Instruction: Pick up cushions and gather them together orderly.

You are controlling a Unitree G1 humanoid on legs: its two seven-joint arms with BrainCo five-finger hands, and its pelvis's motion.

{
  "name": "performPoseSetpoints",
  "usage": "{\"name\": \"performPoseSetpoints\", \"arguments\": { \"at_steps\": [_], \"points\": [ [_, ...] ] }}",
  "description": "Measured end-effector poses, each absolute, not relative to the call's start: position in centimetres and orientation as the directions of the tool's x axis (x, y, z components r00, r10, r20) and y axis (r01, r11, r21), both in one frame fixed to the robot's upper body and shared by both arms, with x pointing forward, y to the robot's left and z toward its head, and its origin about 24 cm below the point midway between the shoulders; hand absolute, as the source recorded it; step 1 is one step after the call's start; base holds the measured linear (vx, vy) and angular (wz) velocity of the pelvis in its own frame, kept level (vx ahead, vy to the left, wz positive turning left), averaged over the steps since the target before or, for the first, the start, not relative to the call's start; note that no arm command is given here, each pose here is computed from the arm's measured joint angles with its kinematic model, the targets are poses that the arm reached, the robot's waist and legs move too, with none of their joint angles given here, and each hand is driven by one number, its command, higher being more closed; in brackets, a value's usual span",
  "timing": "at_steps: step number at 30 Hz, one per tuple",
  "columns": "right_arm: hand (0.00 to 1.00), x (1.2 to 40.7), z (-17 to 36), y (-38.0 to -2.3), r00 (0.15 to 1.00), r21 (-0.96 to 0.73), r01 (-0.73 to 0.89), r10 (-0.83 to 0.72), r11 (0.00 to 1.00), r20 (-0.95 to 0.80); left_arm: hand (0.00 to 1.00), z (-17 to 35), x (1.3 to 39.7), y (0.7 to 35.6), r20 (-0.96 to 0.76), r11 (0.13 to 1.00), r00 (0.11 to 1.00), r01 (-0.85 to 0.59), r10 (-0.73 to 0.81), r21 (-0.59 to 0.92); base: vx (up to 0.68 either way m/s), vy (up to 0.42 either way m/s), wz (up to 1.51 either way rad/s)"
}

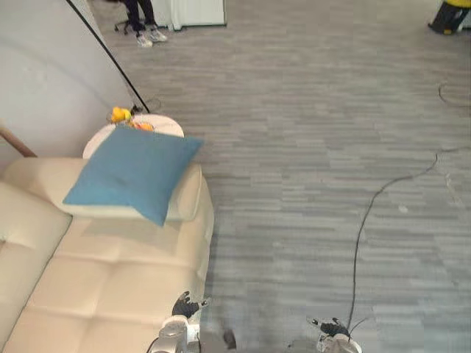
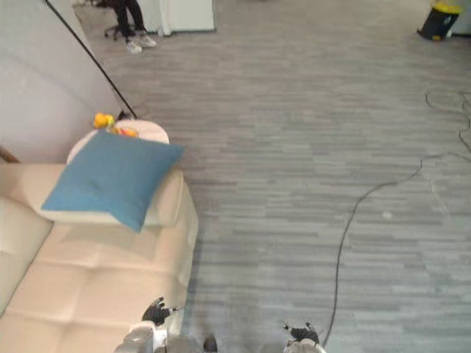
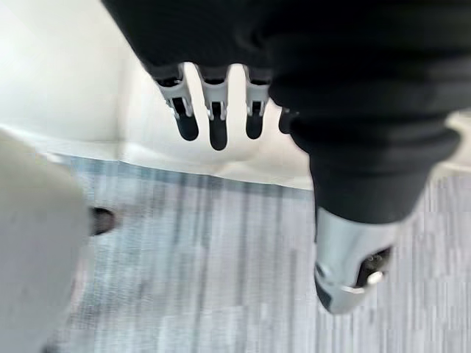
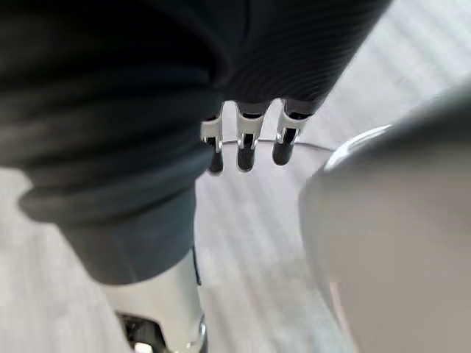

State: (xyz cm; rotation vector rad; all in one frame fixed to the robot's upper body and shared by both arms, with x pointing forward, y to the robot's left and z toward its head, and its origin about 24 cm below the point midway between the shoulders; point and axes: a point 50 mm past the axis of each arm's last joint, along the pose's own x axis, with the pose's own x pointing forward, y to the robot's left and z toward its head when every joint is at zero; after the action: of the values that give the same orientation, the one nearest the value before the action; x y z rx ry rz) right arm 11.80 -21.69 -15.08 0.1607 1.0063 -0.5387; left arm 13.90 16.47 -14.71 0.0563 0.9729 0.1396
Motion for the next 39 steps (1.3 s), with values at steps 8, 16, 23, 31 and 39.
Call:
{"name": "performPoseSetpoints", "arguments": {
  "at_steps": [8,16,23,31,39],
  "points": [
    [0.0,11.0,-15.3,-22.6,0.375,-0.13,0.531,-0.37,0.837,-0.85,0.0,-15.5,12.0,16.9,-0.854,0.984,0.492,-0.136,0.168,0.115,0.39,-0.266,0.39],
    [0.0,10.8,-15.4,-21.9,0.381,-0.127,0.513,-0.358,0.849,-0.852,0.0,-14.4,14.0,16.4,-0.802,0.983,0.575,-0.168,0.16,0.075,0.26,-0.167,0.69],
    [0.0,10.9,-15.5,-20.7,0.394,-0.097,0.518,-0.337,0.85,-0.855,0.0,-14.3,14.4,16.6,-0.799,0.983,0.579,-0.168,0.162,0.077,0.37,0.107,0.13],
    [0.0,11.4,-15.3,-20.0,0.438,-0.072,0.472,-0.305,0.879,-0.846,0.0,-14.8,13.6,16.4,-0.825,0.99,0.549,-0.119,0.134,0.081,0.32,0.113,0.1],
    [0.0,11.0,-15.5,-19.8,0.429,-0.062,0.473,-0.292,0.879,-0.855,0.0,-14.9,13.3,16.8,-0.832,0.982,0.532,-0.174,0.158,0.076,0.27,-0.212,0.83]
  ]
}}
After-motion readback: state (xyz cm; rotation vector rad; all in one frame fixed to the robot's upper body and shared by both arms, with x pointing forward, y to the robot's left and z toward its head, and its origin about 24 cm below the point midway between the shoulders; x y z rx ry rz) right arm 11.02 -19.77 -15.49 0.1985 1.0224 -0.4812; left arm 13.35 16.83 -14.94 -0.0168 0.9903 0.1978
